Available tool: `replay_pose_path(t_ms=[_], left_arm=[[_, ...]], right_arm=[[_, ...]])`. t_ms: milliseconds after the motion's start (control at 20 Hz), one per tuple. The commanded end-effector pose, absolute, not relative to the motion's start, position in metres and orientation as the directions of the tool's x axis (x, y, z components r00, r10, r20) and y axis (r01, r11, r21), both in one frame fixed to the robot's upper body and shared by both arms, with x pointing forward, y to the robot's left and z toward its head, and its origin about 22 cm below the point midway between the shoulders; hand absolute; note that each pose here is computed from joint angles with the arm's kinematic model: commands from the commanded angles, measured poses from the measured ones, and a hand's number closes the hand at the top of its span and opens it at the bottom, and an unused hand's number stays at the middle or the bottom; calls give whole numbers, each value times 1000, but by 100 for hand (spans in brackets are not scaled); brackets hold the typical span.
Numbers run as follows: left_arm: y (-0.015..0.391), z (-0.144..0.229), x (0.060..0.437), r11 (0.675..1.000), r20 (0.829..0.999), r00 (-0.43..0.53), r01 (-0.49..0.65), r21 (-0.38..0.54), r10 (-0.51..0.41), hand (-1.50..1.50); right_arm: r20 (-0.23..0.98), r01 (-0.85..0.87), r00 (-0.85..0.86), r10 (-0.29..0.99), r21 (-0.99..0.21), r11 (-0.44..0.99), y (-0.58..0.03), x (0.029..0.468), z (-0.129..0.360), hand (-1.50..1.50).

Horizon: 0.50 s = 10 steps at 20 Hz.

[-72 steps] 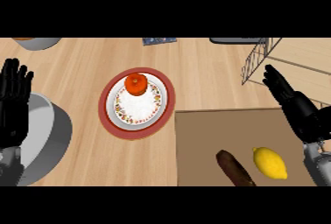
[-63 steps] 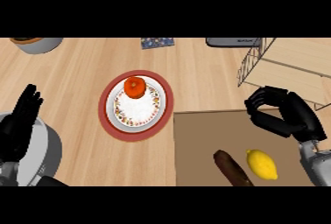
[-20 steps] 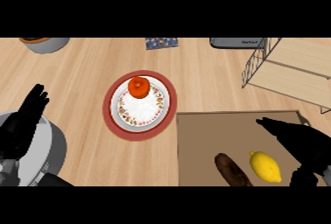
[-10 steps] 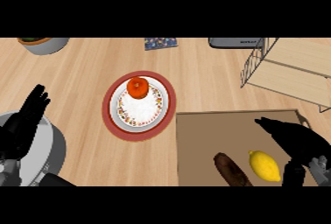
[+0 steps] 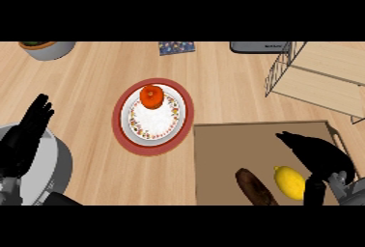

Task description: Pick the lemon from the tray and place it in the tiered shelf

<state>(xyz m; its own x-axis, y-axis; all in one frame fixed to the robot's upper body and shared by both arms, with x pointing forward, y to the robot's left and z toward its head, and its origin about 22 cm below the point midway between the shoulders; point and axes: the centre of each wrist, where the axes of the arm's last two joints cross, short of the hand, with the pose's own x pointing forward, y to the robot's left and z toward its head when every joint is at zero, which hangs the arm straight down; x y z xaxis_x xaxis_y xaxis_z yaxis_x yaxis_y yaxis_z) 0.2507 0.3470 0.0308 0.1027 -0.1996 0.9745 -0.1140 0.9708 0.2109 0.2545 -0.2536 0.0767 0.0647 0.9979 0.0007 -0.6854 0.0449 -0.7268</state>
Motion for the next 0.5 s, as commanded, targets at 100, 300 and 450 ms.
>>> replay_pose_path(t_ms=[100, 300, 450], left_arm=[[347, 2, 233, 969, 956, 227, -120, 214, -183, 0], [344, 0, 245, 973, 956, 237, -109, 204, -174, 0], [346, -6, 233, 977, 957, 243, -104, 188, -158, 0]], right_arm=[[49, -720, 93, 995, -687, 101, -264, 249, 57, 150], [17, -696, -1, 1000, -718, 12, -254, 251, 54, 150], [24, -676, -13, 1000, -737, 9, -255, 254, 63, 150]])
